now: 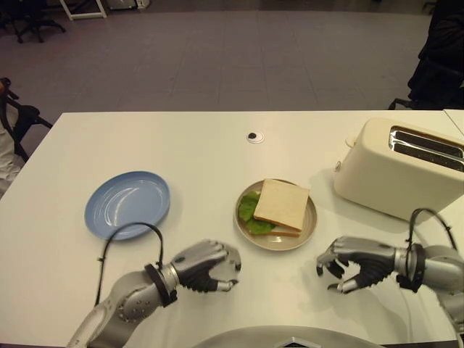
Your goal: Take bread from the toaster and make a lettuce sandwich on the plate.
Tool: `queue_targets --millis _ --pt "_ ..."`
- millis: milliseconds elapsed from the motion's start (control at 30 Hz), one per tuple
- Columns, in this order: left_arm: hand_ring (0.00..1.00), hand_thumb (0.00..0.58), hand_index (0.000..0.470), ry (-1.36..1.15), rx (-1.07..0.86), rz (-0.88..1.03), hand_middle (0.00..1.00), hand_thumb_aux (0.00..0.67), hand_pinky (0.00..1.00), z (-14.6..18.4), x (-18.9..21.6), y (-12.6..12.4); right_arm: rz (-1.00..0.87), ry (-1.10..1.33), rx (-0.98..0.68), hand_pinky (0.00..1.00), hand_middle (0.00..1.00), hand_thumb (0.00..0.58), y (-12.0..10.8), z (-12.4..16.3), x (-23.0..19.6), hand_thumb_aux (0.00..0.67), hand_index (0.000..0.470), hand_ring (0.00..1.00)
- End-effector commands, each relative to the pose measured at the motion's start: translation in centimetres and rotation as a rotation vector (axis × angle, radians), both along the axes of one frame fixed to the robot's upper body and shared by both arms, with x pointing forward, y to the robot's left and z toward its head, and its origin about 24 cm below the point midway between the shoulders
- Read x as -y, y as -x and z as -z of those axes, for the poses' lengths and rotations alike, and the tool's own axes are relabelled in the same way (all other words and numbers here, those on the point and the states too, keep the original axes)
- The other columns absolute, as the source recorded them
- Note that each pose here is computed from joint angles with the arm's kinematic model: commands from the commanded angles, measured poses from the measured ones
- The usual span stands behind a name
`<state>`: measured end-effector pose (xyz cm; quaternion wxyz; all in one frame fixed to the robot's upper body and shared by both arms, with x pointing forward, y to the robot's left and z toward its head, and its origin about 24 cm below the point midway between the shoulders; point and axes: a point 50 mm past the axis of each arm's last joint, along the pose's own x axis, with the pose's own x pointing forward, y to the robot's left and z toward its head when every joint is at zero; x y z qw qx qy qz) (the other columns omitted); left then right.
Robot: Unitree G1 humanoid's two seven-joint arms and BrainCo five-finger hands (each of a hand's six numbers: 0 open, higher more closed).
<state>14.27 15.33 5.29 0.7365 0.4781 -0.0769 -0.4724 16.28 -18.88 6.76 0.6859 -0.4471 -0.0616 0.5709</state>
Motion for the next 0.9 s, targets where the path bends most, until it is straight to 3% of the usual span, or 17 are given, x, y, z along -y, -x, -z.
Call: queue_targets --millis 33,233,400,533,600,633,700,733,767,800,833,867,900 --pt "1.00 0.580 0.470 -0.129 0.070 0.016 1.00 0.670 1.00 2.3 1.0 -1.1 0.045 0.095 0.003 1.00 1.00 0.580 -0.4 4.2 -0.9 0.670 0.470 1.00" --pt "1.00 0.580 0.470 -0.276 0.381 -0.091 1.00 0.670 1.00 4.6 2.1 -7.4 0.216 0.098 0.019 1.00 1.00 0.580 -3.4 10.0 -3.3 0.670 0.470 1.00" --pt "1.00 0.580 0.470 -0.247 0.551 -0.235 1.00 0.670 1.00 3.2 2.0 -12.4 0.442 0.031 0.111 1.00 1.00 0.580 -10.7 9.2 -3.9 0.670 0.470 1.00" --pt "1.00 0.580 0.470 -0.250 0.602 -0.286 1.00 0.670 1.00 2.8 1.6 -15.6 0.520 -0.035 0.179 1.00 1.00 0.580 -14.0 7.4 -4.4 0.670 0.470 1.00" --pt "1.00 0.580 0.470 -0.234 0.613 -0.291 1.00 0.670 1.00 2.8 1.6 -15.9 0.522 -0.070 0.224 1.00 1.00 0.580 -15.1 6.4 -4.8 0.662 0.464 1.00" --pt "1.00 0.580 0.470 -0.215 0.617 -0.286 1.00 0.670 1.00 2.7 1.8 -15.7 0.513 -0.105 0.240 1.00 1.00 0.574 -15.3 5.8 -4.9 0.604 0.424 1.00" --pt "1.00 0.580 0.470 -0.183 0.630 -0.263 1.00 0.670 1.00 2.3 2.3 -14.8 0.475 -0.183 0.282 1.00 1.00 0.563 -15.0 4.6 -4.5 0.554 0.389 1.00" --pt "1.00 0.580 0.470 -0.135 0.626 -0.262 1.00 0.670 1.00 1.7 2.6 -13.9 0.450 -0.230 0.298 0.93 0.93 0.536 -14.4 4.0 -4.0 0.486 0.341 0.93" --pt "1.00 0.571 0.413 -0.043 0.603 -0.270 1.00 0.589 1.00 0.8 3.1 -12.7 0.430 -0.275 0.312 0.84 0.84 0.516 -13.5 3.3 -3.2 0.447 0.313 0.84" --pt "0.95 0.531 0.334 0.083 0.563 -0.280 0.95 0.476 0.95 -0.3 3.6 -11.4 0.414 -0.325 0.314 0.77 0.77 0.454 -12.0 2.7 -2.2 0.357 0.251 0.77" --pt "0.81 0.408 0.214 0.218 0.509 -0.291 0.81 0.305 0.81 -1.3 4.0 -10.1 0.402 -0.376 0.296 0.42 0.42 0.027 -10.3 2.1 -1.2 0.016 0.011 0.42" --pt "0.62 0.152 0.066 0.418 0.392 -0.298 0.62 0.095 0.62 -2.1 4.4 -8.6 0.394 -0.439 0.257 0.11 0.11 0.000 -8.2 1.5 -0.4 0.000 0.000 0.11" --pt "0.23 0.000 0.000 0.612 0.253 -0.301 0.23 0.000 0.23 -2.5 4.8 -7.2 0.389 -0.516 0.198 0.00 0.00 0.000 -6.2 0.8 0.2 0.000 0.000 0.00"
